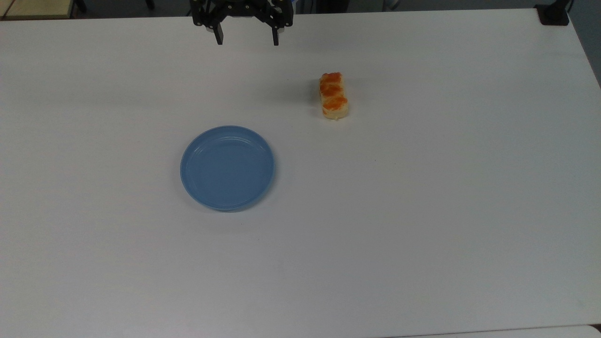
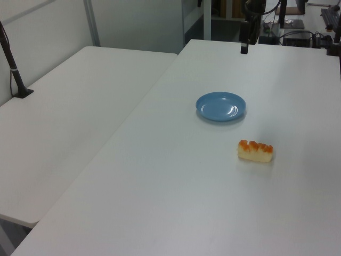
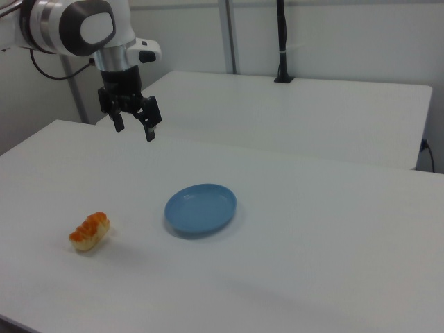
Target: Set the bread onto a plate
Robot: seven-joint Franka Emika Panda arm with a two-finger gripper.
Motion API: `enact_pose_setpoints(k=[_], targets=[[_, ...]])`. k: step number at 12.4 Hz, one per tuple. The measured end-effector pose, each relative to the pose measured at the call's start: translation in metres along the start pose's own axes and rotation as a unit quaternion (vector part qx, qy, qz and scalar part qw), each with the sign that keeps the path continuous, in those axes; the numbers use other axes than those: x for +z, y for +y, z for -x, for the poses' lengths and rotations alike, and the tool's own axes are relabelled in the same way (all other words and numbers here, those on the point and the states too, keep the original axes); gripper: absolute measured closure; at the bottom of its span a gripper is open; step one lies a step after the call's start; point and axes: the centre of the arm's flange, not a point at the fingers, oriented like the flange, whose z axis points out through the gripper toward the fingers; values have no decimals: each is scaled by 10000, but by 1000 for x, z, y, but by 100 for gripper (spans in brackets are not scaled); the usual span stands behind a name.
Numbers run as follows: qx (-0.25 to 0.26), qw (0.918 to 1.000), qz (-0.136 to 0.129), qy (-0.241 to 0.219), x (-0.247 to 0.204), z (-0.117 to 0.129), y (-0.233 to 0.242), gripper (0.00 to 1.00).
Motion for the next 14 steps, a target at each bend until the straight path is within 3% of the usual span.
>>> enact_pose_setpoints(k=[3, 14], targets=[[31, 9998, 7, -179, -4, 3, 5, 0], [99, 9999, 7, -140, -10, 2, 20, 0]])
